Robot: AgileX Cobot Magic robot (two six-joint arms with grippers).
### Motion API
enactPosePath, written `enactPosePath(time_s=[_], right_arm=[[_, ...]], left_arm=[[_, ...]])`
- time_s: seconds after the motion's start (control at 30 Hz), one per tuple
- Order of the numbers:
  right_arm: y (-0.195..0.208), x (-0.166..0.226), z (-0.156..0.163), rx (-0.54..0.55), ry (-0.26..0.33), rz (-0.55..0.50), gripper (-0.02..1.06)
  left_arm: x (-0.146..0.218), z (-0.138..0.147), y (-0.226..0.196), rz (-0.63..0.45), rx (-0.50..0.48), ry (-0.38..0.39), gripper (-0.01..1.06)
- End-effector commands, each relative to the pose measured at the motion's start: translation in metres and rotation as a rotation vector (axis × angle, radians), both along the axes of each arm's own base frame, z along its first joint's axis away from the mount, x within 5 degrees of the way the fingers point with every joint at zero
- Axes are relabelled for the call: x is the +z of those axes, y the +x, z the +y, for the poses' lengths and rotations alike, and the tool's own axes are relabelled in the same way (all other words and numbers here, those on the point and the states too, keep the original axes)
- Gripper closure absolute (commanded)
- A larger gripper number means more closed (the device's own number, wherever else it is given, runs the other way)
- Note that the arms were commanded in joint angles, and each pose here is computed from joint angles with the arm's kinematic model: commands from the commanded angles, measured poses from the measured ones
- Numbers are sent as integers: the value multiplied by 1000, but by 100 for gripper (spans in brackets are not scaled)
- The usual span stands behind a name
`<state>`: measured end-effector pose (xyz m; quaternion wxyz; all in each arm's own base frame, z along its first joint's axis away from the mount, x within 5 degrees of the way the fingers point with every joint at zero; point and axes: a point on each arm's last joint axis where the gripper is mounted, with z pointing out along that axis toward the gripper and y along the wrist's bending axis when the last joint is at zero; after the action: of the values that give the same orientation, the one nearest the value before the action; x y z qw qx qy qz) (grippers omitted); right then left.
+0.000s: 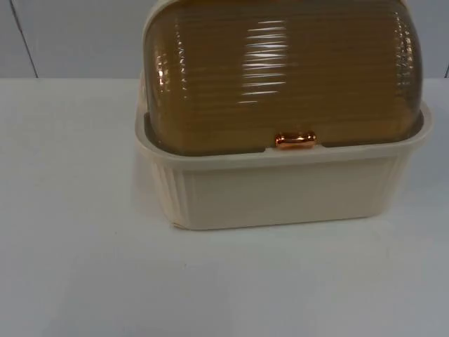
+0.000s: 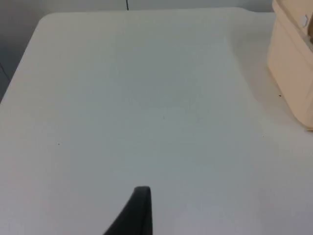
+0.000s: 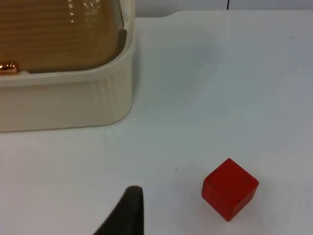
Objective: Open the box lid with the left hand, place the block into the box with the right hand, then close the box lid with the left hand.
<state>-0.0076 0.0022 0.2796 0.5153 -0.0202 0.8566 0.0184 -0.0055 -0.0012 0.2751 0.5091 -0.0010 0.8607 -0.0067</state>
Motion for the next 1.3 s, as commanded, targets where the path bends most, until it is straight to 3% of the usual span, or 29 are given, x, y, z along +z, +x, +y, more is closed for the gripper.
enactPosePath(time_s=[0.0, 0.13, 0.23, 0.4, 0.6, 0.67, 1.0, 1.13, 1.27], right_arm=[[0, 2, 0, 3, 1, -21, 0], [-5, 15, -1, -3, 5, -61, 0], [0, 29, -1, -8, 10, -44, 0], [22, 62, 0, -13, 20, -34, 0], [52, 87, -3, -59, 18, -70, 0], [63, 89, -4, -70, -8, -55, 0], [94, 91, -3, -71, -8, -10, 0], [99, 90, -3, -86, 21, 2, 0], [106, 89, -4, -90, 7, 7, 0]], left_arm=[[4, 0, 0, -37, 6, -7, 3], [22, 3, -4, -103, 45, -21, 3], [36, 4, 2, -84, 54, -11, 3], [63, 3, 36, -98, 43, -23, 3], [70, 1, 71, -74, 34, -42, 3], [70, 1, 81, -73, 34, -42, 3], [79, 2, 113, -58, 36, -29, 3], [82, 2, 122, -48, 32, -20, 3], [73, 0, 142, 22, -14, 24, 3]])
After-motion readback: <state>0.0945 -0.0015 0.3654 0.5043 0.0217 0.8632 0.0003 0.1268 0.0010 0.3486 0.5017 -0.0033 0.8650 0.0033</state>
